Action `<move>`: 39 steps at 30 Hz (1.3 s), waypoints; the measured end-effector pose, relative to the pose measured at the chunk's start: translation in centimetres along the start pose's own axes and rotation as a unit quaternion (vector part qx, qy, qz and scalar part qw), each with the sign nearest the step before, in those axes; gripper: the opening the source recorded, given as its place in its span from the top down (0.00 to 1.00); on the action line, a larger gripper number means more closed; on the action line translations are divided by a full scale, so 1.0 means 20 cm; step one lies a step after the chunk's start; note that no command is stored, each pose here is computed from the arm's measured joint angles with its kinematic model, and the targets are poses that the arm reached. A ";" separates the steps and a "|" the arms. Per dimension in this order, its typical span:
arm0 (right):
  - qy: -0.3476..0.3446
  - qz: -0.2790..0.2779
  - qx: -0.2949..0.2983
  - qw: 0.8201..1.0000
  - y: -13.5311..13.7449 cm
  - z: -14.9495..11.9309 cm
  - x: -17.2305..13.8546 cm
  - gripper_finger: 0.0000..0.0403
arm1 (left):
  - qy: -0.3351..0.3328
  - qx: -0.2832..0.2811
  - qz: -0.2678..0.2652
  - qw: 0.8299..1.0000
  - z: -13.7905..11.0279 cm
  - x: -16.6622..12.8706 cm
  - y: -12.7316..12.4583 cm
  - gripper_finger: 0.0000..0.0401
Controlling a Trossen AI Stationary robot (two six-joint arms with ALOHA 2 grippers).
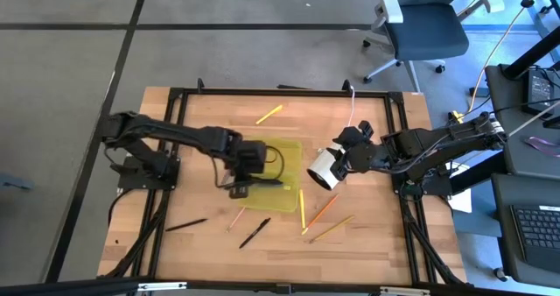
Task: Pick & place school supplies into a supply box
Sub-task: Put the black pen into the yellow supply box
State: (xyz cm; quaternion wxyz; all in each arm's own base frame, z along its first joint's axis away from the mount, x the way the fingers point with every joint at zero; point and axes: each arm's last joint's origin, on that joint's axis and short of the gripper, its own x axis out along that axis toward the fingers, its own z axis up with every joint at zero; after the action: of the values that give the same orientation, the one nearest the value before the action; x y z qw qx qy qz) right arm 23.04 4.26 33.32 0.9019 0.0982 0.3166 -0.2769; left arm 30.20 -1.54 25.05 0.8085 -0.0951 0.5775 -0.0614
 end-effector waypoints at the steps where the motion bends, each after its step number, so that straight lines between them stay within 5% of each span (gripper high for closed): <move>1: 0.000 0.000 0.000 1.000 0.00 0.00 0.00 0.59 | 0.002 0.011 0.001 1.000 0.03 0.01 0.01 0.94; 12: 0.000 0.000 0.001 1.000 0.00 0.00 0.00 0.59 | 0.033 0.047 0.009 0.998 0.28 0.21 0.12 0.94; 21: 0.000 0.000 0.002 1.000 0.00 0.00 0.00 0.59 | 0.068 0.031 0.012 0.997 0.29 0.38 0.19 0.94; 39: 0.000 0.000 0.002 1.000 0.00 0.00 0.00 0.59 | 0.045 0.033 0.025 0.998 0.31 0.39 0.19 0.82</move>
State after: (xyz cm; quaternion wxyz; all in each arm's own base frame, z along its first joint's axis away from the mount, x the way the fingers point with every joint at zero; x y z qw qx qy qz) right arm 23.05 4.27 33.32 0.9017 0.1004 0.3164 -0.2772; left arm 38.59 1.08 18.98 0.7855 -0.0511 0.6134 -0.0640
